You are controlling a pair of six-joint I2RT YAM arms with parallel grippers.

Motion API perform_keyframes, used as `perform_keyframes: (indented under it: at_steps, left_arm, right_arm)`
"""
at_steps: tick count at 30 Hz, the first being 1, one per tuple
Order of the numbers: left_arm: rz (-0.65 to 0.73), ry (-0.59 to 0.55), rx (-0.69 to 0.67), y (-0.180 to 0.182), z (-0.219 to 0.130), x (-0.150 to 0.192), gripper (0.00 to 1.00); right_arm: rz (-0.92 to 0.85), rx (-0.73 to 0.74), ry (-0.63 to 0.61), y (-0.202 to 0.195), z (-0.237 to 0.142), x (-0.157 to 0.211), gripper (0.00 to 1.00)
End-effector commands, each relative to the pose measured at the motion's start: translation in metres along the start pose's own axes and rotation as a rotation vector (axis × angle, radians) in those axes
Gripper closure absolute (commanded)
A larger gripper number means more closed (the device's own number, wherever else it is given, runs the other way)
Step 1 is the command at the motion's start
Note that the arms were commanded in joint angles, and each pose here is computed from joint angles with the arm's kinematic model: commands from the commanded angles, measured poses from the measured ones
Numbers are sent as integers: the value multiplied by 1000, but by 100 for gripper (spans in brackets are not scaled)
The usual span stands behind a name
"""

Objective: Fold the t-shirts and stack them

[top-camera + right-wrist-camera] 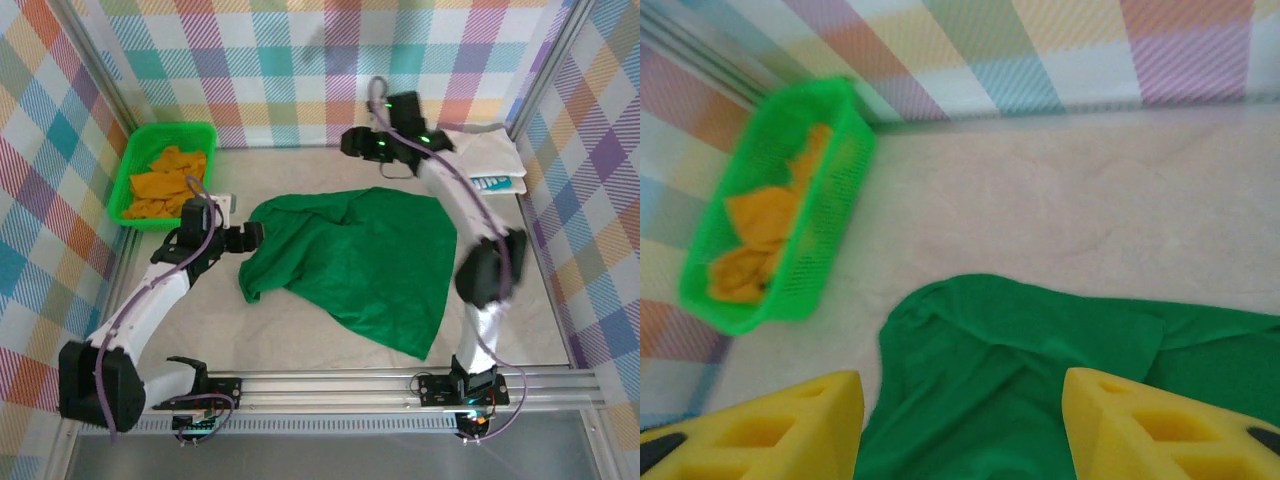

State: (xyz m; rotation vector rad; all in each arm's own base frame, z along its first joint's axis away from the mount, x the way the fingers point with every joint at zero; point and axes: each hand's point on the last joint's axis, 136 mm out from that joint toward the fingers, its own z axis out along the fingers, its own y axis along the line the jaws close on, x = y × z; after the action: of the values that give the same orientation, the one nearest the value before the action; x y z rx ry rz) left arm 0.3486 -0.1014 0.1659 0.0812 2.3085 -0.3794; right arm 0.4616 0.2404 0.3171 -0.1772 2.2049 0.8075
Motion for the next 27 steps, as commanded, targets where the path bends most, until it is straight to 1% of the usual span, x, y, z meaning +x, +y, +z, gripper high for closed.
perform_keyframes:
  at_steps: [1,3,4,5,8,11,13,16,19,22,23,26,27]
  left_arm:
    - [113,46,94,-29,20,3,7]
    - [271,59,99,-56,34,-14,8]
    - [350,92,110,-71,43,-17,9]
    - [431,99,134,-90,54,-24,10]
    - [596,123,183,-135,89,-32,13]
    - [675,196,204,-160,127,-28,11]
    - [723,252,208,-168,149,-19,9]
    - [787,297,190,-174,171,-11,7]
    - [803,310,142,-168,190,-9,10]
    - [808,330,87,-158,204,-7,16]
    - [809,337,78,-156,209,-4,21]
    - [800,329,73,-156,219,-1,38]
    - [798,324,61,-154,222,-3,51]
  right_arm:
    - [75,39,-22,-31,-21,41,44]
    - [115,74,-5,-52,-31,67,44]
    - [137,91,0,-63,-36,80,45]
    - [159,110,1,-75,-41,91,45]
    - [243,169,-5,-107,-53,115,45]
    - [307,230,-16,-135,-58,134,45]
    - [335,247,-1,-146,-55,145,44]
    - [369,226,8,-153,-49,154,44]
    - [379,226,17,-159,-46,159,43]
    - [387,205,8,-160,-44,159,43]
    - [389,203,8,-161,-44,159,43]
    - [389,195,12,-161,-44,159,43]
    - [390,193,11,-162,-44,159,43]
